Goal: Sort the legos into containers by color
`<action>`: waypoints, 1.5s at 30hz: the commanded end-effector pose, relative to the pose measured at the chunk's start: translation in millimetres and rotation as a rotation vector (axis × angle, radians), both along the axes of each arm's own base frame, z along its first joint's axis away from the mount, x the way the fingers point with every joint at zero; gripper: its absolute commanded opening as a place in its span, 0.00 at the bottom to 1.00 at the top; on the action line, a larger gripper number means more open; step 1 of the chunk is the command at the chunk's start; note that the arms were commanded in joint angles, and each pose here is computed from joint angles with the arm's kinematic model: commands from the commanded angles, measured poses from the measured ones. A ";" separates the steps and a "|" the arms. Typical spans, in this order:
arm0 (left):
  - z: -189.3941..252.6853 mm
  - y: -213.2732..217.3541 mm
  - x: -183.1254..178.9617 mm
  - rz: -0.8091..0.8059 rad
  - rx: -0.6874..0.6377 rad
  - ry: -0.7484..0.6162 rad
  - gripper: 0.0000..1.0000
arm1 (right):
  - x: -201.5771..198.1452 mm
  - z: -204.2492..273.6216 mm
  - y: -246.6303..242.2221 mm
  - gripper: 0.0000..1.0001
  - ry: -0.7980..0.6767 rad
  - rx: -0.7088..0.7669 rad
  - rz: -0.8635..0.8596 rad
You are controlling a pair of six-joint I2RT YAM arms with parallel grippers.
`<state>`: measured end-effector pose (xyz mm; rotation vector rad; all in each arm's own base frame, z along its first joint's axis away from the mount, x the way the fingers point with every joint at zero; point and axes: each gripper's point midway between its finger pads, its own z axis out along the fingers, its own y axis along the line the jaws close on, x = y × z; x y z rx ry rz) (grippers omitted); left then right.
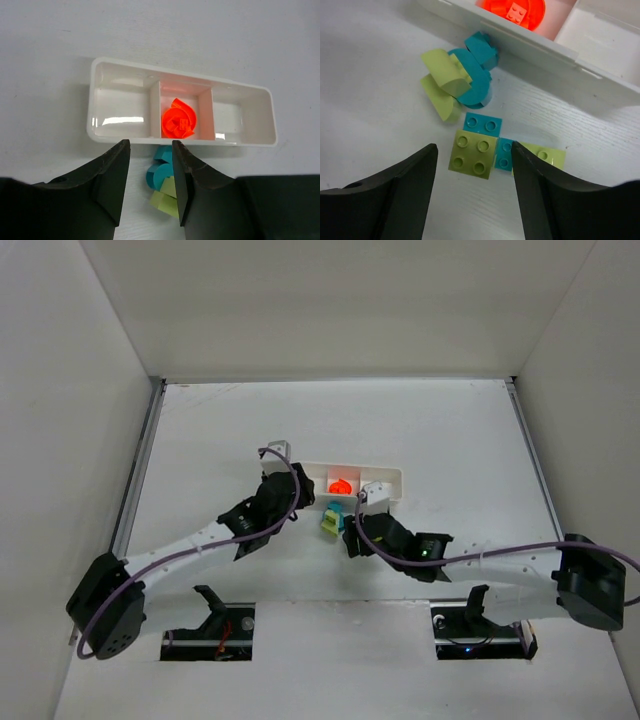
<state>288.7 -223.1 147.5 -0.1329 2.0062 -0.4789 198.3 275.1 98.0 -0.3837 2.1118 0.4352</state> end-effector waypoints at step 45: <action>150.0 -26.9 -135.0 -0.448 -0.315 -0.671 0.79 | 9.3 247.7 10.4 0.32 0.180 0.955 0.146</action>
